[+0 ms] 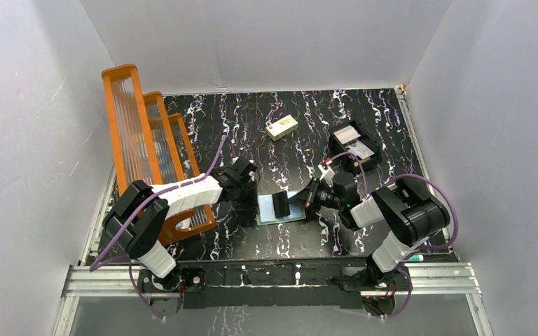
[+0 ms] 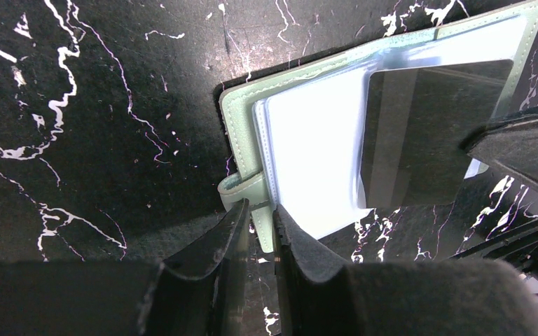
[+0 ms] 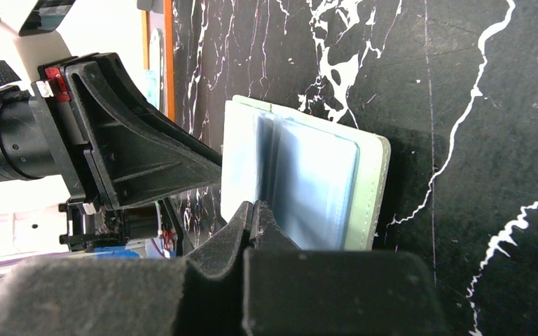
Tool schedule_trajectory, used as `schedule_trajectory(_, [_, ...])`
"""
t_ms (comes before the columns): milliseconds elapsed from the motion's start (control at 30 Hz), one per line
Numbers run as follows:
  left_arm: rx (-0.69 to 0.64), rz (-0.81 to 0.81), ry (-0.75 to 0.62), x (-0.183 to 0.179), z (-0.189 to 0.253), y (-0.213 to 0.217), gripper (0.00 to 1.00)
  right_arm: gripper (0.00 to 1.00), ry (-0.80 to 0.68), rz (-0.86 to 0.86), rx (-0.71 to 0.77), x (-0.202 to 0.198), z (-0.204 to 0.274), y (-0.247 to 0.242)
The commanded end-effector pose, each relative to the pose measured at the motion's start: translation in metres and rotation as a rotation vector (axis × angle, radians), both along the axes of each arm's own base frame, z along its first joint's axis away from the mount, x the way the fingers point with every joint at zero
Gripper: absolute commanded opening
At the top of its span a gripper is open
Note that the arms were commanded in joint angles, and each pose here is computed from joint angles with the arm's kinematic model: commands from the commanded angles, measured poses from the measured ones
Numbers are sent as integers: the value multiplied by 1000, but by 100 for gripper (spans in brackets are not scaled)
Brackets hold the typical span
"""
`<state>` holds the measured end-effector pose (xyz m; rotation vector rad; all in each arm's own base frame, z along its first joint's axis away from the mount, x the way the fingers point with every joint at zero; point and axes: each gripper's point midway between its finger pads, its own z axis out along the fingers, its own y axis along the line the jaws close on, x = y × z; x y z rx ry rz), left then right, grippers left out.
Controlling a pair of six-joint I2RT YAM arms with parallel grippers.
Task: Put the credit cards into the card holder
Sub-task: Insert the credit card into the card holder.
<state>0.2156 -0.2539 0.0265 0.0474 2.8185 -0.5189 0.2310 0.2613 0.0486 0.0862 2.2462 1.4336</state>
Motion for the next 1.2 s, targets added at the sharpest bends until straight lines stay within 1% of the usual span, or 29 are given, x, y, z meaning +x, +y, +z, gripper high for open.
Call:
schedule_trajectory(0, [34, -1, 0, 1, -3, 6, 18, 0, -64, 38, 79, 2, 19, 10])
schedule_trajectory(333, [35, 0, -1, 1, -2, 6, 19, 0, -25, -75, 41, 0, 9, -5])
schedule_trajectory(600, [30, 1, 0, 1, 0, 6, 19, 0, 14, -86, 26, -8, 0, -6])
schedule_trajectory(767, [29, 1, 3, 0, -1, 6, 19, 0, 28, -143, 13, -5, -3, -13])
schedule_trajectory(933, [28, 1, 2, 0, 0, 5, 19, 0, 15, -96, 1, -5, -1, -6])
schedule_trajectory(1167, [25, -7, 9, 1, -2, 2, 19, 0, 13, 3, 55, -10, 1, 9])
